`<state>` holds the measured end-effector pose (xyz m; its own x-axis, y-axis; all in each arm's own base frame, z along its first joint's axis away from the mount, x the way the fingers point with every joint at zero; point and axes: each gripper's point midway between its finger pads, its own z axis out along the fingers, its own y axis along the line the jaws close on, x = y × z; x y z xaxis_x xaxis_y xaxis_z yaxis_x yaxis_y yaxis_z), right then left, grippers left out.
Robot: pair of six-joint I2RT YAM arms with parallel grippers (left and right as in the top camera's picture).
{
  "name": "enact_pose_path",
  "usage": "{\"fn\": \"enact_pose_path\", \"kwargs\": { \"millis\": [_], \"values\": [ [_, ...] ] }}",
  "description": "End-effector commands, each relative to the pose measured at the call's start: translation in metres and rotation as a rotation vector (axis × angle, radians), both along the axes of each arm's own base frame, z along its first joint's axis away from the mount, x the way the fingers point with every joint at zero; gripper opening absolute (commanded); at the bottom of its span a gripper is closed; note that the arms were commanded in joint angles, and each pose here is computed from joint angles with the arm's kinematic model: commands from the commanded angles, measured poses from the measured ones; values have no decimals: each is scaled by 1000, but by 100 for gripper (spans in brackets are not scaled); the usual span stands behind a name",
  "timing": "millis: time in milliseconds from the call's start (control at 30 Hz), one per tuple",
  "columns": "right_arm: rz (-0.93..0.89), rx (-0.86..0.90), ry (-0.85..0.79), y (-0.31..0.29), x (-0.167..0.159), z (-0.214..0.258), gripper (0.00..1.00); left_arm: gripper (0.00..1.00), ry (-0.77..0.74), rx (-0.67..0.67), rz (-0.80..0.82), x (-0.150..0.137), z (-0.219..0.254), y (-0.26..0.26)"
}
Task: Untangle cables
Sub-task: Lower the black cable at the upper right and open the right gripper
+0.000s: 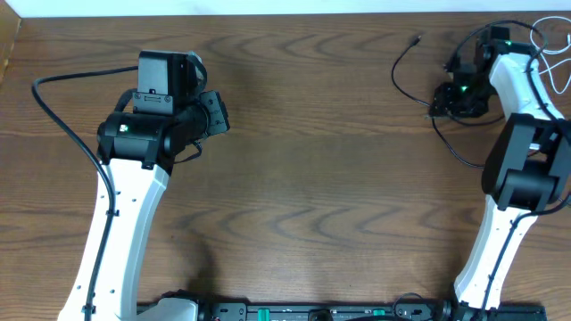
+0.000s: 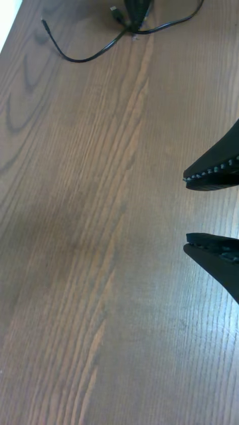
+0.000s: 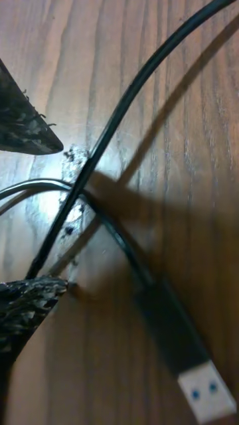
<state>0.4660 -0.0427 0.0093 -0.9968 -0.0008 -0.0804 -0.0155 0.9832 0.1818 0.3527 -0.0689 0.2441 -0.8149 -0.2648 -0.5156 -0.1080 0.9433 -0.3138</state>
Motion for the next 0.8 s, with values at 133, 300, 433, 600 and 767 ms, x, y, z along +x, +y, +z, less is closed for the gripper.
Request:
{"fn": "enact_pose_path", "kwargs": {
  "millis": [133, 300, 433, 600, 767],
  "values": [
    [34, -114, 24, -4, -3, -8, 54, 27, 2, 4, 9, 2, 0, 2],
    [-34, -111, 28, -2, -3, -18, 48, 27, 2, 4, 9, 2, 0, 2],
    [-167, -203, 54, -19, -8, -25, 34, 27, 4, 4, 9, 1, -1, 2],
    [-376, -345, 65, -56, -14, -22, 1, 27, 3, 4, 9, 1, -1, 2],
    [-500, -350, 54, -98, -16, -14, 1, 27, 3, 4, 9, 1, -1, 2]
  ]
}}
